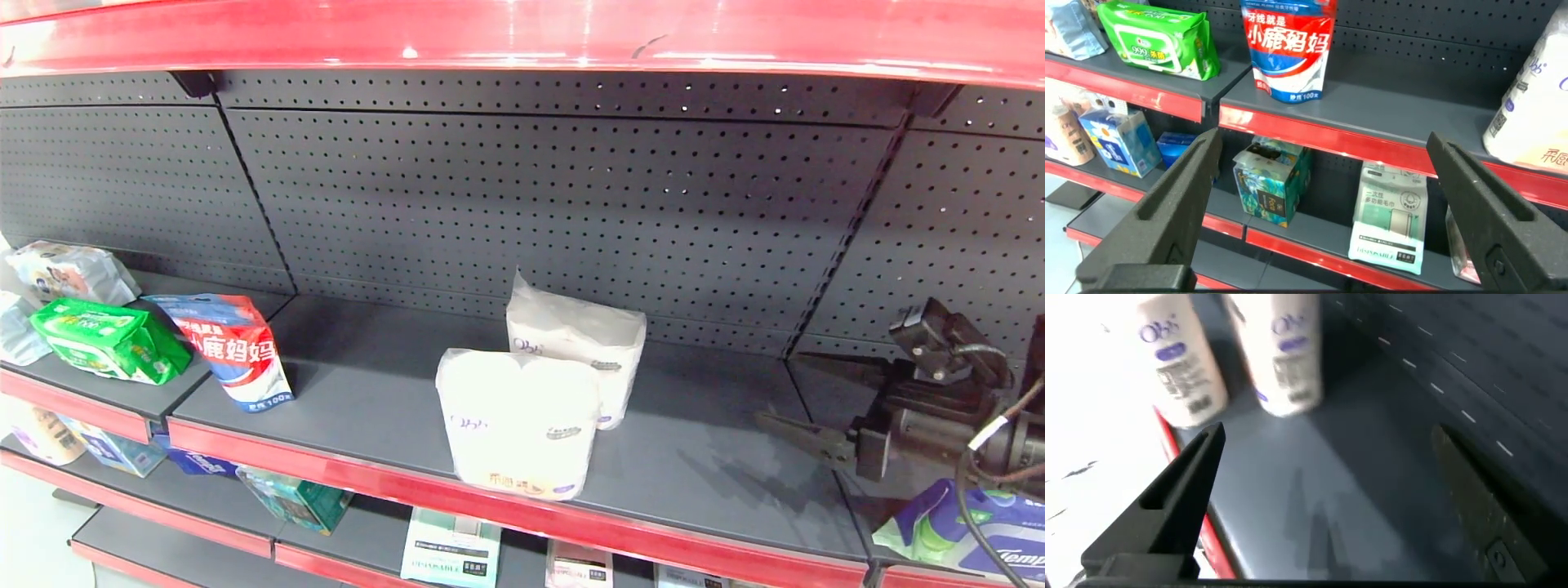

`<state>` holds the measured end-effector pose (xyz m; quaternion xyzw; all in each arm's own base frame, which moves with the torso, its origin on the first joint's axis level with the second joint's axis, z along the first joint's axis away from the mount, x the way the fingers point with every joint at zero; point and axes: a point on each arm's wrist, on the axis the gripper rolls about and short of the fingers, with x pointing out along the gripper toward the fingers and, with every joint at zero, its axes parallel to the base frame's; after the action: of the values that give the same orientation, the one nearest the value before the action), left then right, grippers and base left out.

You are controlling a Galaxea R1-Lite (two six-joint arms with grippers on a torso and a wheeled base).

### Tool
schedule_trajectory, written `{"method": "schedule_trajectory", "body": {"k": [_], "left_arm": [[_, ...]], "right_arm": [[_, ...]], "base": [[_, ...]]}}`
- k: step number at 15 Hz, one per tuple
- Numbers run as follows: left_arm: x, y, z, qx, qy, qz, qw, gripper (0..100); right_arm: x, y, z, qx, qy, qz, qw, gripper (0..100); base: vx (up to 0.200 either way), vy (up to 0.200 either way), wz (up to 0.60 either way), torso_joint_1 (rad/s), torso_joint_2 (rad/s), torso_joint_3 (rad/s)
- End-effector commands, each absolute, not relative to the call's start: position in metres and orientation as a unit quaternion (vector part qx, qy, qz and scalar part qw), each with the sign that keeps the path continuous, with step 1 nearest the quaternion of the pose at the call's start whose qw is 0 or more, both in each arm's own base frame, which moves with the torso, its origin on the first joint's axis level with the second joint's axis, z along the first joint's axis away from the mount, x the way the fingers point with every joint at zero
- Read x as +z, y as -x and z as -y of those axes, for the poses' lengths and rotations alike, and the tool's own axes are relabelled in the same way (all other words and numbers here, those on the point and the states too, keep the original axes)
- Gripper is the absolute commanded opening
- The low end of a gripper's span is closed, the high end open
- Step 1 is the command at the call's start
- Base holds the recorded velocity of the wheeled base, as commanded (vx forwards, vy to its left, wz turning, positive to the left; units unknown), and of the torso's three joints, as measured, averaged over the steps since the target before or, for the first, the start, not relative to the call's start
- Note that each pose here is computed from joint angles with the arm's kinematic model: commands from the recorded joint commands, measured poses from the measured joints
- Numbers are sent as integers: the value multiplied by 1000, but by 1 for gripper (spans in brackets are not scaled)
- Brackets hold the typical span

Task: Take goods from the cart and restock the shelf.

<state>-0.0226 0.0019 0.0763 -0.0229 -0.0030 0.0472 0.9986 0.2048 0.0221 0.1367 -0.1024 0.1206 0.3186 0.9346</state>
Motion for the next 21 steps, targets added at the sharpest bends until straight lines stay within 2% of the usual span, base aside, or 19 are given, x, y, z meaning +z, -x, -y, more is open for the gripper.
{"method": "schedule_trajectory", "body": {"k": [1, 3, 7, 17, 18, 21], "left_arm": [[76, 23, -2, 47, 23, 3, 999, 100], [76, 23, -2, 47, 23, 3, 999, 100], [76, 23, -2, 47, 23, 3, 999, 100], [76, 23, -2, 47, 23, 3, 999, 100], [76, 23, -2, 47, 23, 3, 999, 100], [76, 23, -2, 47, 23, 3, 999, 100]], "right_arm": [[149, -177, -24, 288, 91, -97, 948, 100], [151, -175, -25, 281, 66, -101, 952, 100], [133, -174, -40, 326, 65, -139, 933, 100], [126, -176, -58, 373, 42, -168, 912, 100], [117, -177, -74, 434, 25, -192, 880, 100], [98, -184, -81, 495, 1, -235, 836, 100]], "base": [[0, 0, 0, 0, 0, 0], [0, 0, 0, 0, 0, 0], [0, 0, 0, 0, 0, 0], [0, 0, 0, 0, 0, 0], [0, 0, 0, 0, 0, 0], [0, 0, 0, 0, 0, 0]]}}
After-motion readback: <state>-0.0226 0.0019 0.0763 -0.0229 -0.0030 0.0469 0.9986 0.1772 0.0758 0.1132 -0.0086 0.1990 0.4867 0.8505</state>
